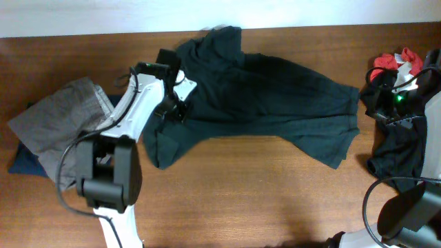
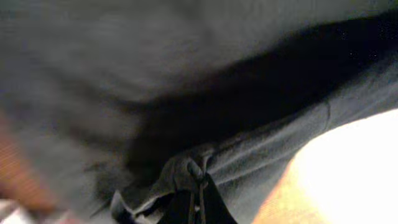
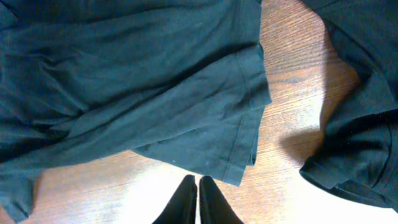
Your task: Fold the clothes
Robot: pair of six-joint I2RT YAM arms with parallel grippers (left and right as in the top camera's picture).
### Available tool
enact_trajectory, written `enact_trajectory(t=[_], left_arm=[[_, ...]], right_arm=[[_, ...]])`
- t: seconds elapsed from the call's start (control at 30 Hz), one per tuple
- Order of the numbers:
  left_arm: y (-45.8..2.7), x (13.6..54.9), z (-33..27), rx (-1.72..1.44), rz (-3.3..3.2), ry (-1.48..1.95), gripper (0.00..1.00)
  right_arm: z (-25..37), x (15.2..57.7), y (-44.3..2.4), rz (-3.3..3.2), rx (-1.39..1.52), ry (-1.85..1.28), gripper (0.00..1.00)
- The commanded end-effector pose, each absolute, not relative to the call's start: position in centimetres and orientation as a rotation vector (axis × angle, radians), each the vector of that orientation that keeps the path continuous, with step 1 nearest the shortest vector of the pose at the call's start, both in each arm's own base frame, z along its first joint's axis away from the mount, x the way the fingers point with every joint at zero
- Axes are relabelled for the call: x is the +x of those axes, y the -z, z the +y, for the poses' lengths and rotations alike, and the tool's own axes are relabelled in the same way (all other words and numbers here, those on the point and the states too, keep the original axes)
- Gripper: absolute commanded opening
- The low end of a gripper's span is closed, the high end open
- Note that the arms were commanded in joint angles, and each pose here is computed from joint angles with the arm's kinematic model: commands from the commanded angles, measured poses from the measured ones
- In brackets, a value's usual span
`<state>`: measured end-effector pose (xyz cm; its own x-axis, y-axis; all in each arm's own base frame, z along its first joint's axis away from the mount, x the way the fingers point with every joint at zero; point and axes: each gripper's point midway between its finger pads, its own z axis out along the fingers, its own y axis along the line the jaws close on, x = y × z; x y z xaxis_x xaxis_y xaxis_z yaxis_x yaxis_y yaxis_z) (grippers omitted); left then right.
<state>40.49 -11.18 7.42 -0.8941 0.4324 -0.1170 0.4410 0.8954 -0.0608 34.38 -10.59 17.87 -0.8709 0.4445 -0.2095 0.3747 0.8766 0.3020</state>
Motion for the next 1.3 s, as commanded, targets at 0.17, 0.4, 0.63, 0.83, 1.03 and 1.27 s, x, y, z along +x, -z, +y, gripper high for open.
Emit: enact_trajectory(t=[0.17, 0.4, 0.63, 0.83, 1.03, 1.27], left_arm=[[-17.4, 42.0, -5.2, 0.183, 2.764, -0.301, 0.01], [-19.5, 41.8, -2.8, 0.077, 2.704, -0.420, 0.01], [-20.3, 42.0, -1.0, -0.058, 2.652, -0.526, 0.01], [-20.3, 42.0, -1.0, -0.058, 2.652, -0.525, 0.00], [-20.3, 42.0, -1.0, -0.057, 2.652, -0.523, 0.01], [-20.3, 42.0, -1.0, -0.057, 2.652, -0.524, 0.00]], right_arm=[[-10.3, 34.8, -16.2, 2.805, 0.641, -0.403, 0.11], [-6.7, 34.5, -12.2, 2.886, 0.578, -0.596, 0.23], [-3.5, 34.7, -8.6, 2.920, 0.444, -0.608, 0.31], [-0.1, 35.3, -6.4, 2.874, 0.328, -0.711, 0.40], [1.5, 35.2, -4.2, 2.878, 0.372, -0.721, 0.40], [1.2, 33.6, -3.2, 2.952, 0.457, -0.674, 0.04]])
